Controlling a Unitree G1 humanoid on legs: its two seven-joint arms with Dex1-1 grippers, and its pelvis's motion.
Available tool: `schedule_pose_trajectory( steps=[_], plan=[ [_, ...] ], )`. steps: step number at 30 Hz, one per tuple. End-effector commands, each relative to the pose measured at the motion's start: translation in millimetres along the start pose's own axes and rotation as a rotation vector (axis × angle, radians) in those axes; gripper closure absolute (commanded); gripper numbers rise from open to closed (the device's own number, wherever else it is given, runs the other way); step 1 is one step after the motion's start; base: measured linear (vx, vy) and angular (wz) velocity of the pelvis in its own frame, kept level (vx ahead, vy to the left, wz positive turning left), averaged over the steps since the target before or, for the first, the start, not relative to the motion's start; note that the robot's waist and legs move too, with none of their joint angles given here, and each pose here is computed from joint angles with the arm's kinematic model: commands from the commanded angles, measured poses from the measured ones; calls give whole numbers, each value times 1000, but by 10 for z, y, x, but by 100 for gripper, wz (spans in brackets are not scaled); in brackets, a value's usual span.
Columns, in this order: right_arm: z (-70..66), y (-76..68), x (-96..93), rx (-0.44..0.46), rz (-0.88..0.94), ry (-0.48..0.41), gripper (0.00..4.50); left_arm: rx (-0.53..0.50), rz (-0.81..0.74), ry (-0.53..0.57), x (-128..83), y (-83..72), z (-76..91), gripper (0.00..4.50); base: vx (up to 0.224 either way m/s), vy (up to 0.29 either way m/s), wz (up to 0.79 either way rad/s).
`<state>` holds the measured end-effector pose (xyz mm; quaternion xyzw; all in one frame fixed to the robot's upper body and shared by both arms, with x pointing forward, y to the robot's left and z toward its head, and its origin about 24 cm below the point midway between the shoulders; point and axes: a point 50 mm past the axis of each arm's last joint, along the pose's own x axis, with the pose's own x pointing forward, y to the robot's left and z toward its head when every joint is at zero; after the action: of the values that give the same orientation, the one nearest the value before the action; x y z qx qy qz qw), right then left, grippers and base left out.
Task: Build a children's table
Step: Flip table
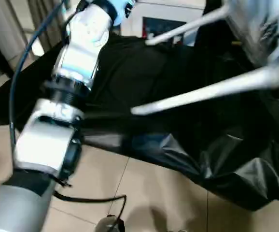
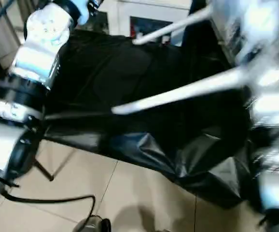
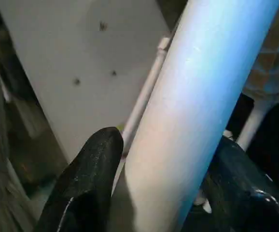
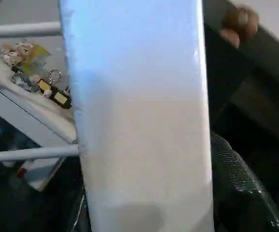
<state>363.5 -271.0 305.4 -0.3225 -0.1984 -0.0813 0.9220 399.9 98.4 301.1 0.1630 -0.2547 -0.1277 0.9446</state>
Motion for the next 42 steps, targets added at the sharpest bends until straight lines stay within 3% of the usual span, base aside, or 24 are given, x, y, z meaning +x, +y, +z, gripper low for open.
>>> schedule_pose_trajectory(
  steps=[1, 4, 8, 14, 15, 17, 18, 19, 21, 22, 23, 27, 28, 29, 31, 34, 38, 42],
  plan=[
    [2, -123, 41, 1, 23, 9, 250, -279, 187, -91, -34, 265, 157, 212, 0, 0, 0],
    [164, -203, 125, -20, 65, -45, 216, -277, 192, -67, -63, 222, 106, 212, 0, 0, 0],
    [240, -208, 163, -47, 100, -85, 181, -268, 200, -30, -86, 179, 46, 212, 0, 0, 0],
    [473, -109, 175, -93, 128, -301, 139, -252, 220, -4, -120, 215, 15, 213, 0, 0, 0],
    [484, -100, 173, -87, 131, -312, 139, -251, 221, -3, -122, 218, 14, 213, 0, 0, 0],
    [601, -27, 131, -25, 146, -442, 108, -245, 228, 5, -131, 241, 3, 214, 0, 0, 0],
    [601, -27, 131, -25, 146, -442, 108, -245, 228, 5, -131, 241, 3, 214, 0, 0, 0],
    [740, 42, 34, 40, 162, -593, 99, -237, 233, 12, -137, 255, -13, 214, 0, 0, 0],
    [773, 59, 2, 52, 165, -633, 99, -235, 233, 14, -141, 257, -16, 214, 0, 0, 0],
    [786, 132, -47, 100, 195, -665, 88, -233, 234, 17, -145, 258, -26, 216, 0, 0, 0],
    [749, 254, -117, 165, 243, -670, 73, -226, 236, 20, -152, 263, -34, 218, 0, 0, 0],
    [611, 418, -206, 256, 273, -622, 46, -205, 234, 13, -158, 275, -30, 220, 0, 0, 0],
    [432, 530, -274, 295, 254, -548, 32, -194, 227, 6, -161, 280, -23, 221, 0, 0, 0],
    [339, 573, -311, 314, 230, -509, 23, -186, 223, 2, -162, 283, -18, 223, 0, 0, 0],
    [-41, 719, -524, 396, 107, -355, 13, -145, 208, -12, -171, 301, -3, 226, 0, 0, 0],
    [-319, 866, -808, 470, 11, -223, 0, -135, 212, -6, -178, 329, -11, 228, 0, 0, 0],
    [-450, 958, -1074, 535, -57, -145, 0, -120, 211, -9, -180, 339, -7, 231, 0, 0, 0],
    [-648, 1039, -1152, 622, -122, 34, 0, -119, 203, -7, -171, 322, -8, 234, 0, 0, 0]
  ],
)
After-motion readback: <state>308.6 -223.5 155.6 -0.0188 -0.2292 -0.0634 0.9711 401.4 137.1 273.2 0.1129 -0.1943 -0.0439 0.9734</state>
